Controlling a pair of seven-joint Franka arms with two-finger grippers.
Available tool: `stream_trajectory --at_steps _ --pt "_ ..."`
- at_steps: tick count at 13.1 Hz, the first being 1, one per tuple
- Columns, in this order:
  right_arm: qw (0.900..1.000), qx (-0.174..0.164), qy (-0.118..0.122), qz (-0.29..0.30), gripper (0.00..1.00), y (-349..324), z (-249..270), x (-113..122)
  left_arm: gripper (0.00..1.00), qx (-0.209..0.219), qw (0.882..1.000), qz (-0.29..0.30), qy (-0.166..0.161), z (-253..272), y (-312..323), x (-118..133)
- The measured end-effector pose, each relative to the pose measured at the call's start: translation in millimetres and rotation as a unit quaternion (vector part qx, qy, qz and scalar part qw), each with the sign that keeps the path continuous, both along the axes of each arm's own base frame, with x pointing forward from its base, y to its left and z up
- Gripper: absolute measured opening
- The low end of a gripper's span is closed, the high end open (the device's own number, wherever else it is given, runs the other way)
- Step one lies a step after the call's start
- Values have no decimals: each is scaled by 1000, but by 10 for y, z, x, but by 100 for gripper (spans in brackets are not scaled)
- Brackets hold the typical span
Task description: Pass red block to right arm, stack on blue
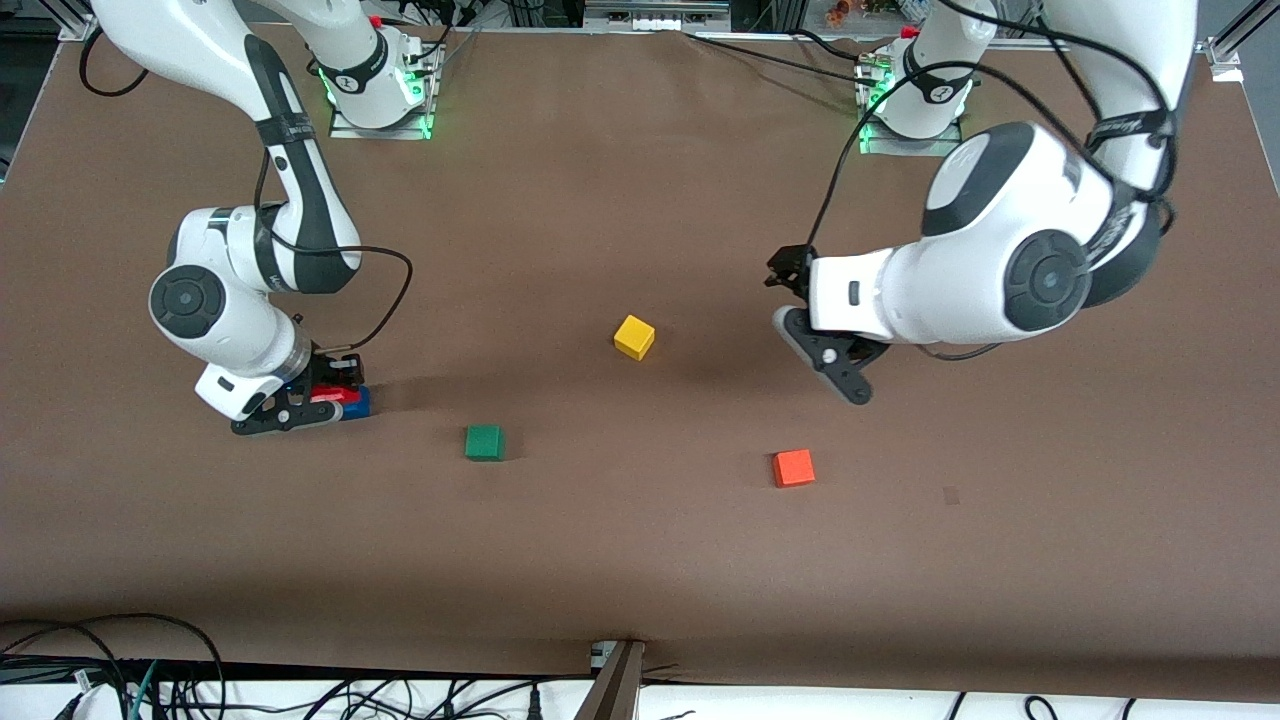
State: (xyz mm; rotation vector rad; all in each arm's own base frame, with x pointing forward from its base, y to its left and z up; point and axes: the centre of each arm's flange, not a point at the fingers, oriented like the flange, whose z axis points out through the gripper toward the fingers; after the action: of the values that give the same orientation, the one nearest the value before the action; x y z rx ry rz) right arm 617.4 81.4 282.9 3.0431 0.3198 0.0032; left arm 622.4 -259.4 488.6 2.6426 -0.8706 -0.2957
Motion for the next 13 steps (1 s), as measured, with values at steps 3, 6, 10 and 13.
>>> stream_trajectory --at_steps 3,6,10,13 --pt "1000 3 -26 1 59 -53 -183 -125 100 102 992 76 -26 314 506 22" --pt "999 1 -38 0 59 -120 -248 -169 100 142 983 114 -39 606 893 -23" --pt "999 -5 -49 1 59 -197 -263 -182 100 166 962 195 -91 1100 1600 -94" --pt "999 -6 -46 0 59 -219 -299 -212 100 189 941 260 -102 1253 2308 -380"
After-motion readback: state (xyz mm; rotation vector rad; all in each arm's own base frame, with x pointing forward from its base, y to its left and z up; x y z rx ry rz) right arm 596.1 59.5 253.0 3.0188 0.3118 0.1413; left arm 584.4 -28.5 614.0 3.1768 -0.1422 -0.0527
